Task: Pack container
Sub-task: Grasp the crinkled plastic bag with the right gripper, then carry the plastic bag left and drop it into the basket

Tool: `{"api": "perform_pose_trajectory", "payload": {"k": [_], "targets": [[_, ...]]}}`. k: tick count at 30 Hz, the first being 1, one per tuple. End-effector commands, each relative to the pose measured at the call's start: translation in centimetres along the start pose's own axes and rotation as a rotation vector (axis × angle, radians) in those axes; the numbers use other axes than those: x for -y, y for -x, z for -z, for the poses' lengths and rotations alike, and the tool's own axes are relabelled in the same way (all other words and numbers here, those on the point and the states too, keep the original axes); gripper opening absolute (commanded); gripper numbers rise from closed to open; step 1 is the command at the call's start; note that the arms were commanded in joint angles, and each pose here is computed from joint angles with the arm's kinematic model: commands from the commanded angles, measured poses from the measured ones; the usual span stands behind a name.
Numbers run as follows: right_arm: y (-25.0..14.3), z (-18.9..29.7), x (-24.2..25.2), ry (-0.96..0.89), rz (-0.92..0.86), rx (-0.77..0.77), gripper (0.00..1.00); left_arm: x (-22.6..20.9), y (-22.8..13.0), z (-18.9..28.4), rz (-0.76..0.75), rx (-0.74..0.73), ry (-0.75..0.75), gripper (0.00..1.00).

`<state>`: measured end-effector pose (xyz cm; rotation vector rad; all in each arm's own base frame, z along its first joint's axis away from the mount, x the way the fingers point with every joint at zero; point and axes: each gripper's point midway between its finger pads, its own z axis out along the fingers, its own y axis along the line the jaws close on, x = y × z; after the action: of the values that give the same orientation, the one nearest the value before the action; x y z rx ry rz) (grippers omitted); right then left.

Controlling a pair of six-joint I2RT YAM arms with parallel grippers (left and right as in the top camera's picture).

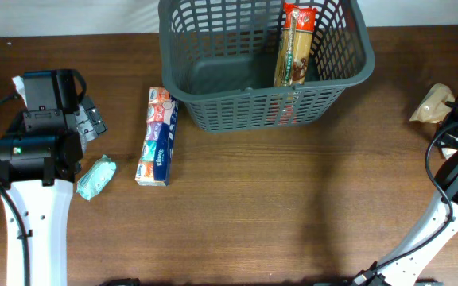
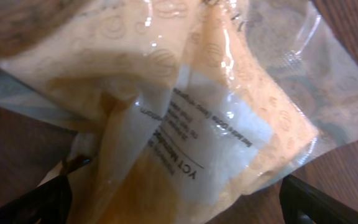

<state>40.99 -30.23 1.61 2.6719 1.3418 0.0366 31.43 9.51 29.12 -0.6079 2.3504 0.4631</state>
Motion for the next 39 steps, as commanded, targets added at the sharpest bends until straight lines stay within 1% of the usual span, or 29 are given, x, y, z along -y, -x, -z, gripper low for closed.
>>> {"api": "perform_pose_trajectory", "payload": {"k": [1, 6, 12, 13, 14, 15, 16, 17, 18, 19, 23, 26, 29, 31, 35, 37, 39], "targets": [[-0.4, -1.3, 1.0, -0.048, 0.016, -0.011, 0.99, -0.5, 0.5, 0.7, 0.015, 0.025, 0.002, 1.00], [-0.5, -2.5, 2.7, -0.125, 0.022, -0.015, 0.99, -0.5, 0.5, 0.7, 0.015, 0.025, 0.002, 1.00], [-0.4, -2.5, 4.1, -0.180, 0.034, -0.011, 1.00, -0.5, 0.5, 0.7, 0.015, 0.025, 0.002, 1.00], [-0.4, -2.4, 4.2, -0.187, 0.051, -0.013, 0.91, -0.5, 0.5, 0.7, 0.015, 0.025, 0.002, 1.00], [-0.5, -2.4, 4.3, -0.189, 0.074, -0.019, 0.72, -0.5, 0.5, 0.7, 0.015, 0.025, 0.002, 1.00], [-0.7, -2.4, 4.3, -0.189, 0.098, -0.030, 0.57, -0.5, 0.5, 0.7, 0.015, 0.025, 0.002, 1.00], [-0.9, -2.4, 4.3, -0.188, 0.123, -0.049, 0.25, -0.5, 0.5, 0.7, 0.015, 0.025, 0.002, 1.00], [-1.2, -2.4, 4.3, -0.186, 0.135, -0.065, 0.09, -0.5, 0.5, 0.7, 0.015, 0.025, 0.002, 1.00], [-1.4, -2.4, 4.3, -0.185, 0.151, -0.079, 0.04, -0.5, 0.5, 0.7, 0.015, 0.025, 0.002, 1.00], [-1.5, -2.4, 4.3, -0.187, 0.152, -0.086, 0.04, -0.5, 0.5, 0.7, 0.015, 0.025, 0.002, 1.00], [-2.4, -1.6, 3.5, -0.141, 0.248, -0.153, 0.04, -0.5, 0.5, 0.7, 0.015, 0.025, 0.002, 1.00], [-3.2, 0.2, 0.9, -0.021, 0.360, -0.186, 0.04, -0.5, 0.5, 0.7, 0.015, 0.025, 0.002, 1.00], [-3.7, 4.8, -3.2, 0.169, 0.479, -0.189, 0.04, -0.5, 0.5, 0.7, 0.015, 0.025, 0.002, 1.00], [-3.9, 9.2, -5.9, 0.306, 0.565, -0.171, 0.04, -0.5, 0.5, 0.7, 0.015, 0.026, 0.002, 1.00], [-5.0, 21.9, -10.1, 0.658, 0.771, -0.116, 0.04, -0.5, 0.5, 0.7, 0.015, 0.025, 0.002, 1.00], [-6.1, 29.2, -10.6, 0.850, 0.869, -0.094, 0.04, -0.5, 0.5, 0.7, 0.015, 0.025, 0.002, 1.00], [-7.6, 37.0, -9.8, 1.050, 0.952, -0.083, 0.04, -0.5, 0.5, 0.7, 0.015, 0.025, 0.002, 1.00]]}}
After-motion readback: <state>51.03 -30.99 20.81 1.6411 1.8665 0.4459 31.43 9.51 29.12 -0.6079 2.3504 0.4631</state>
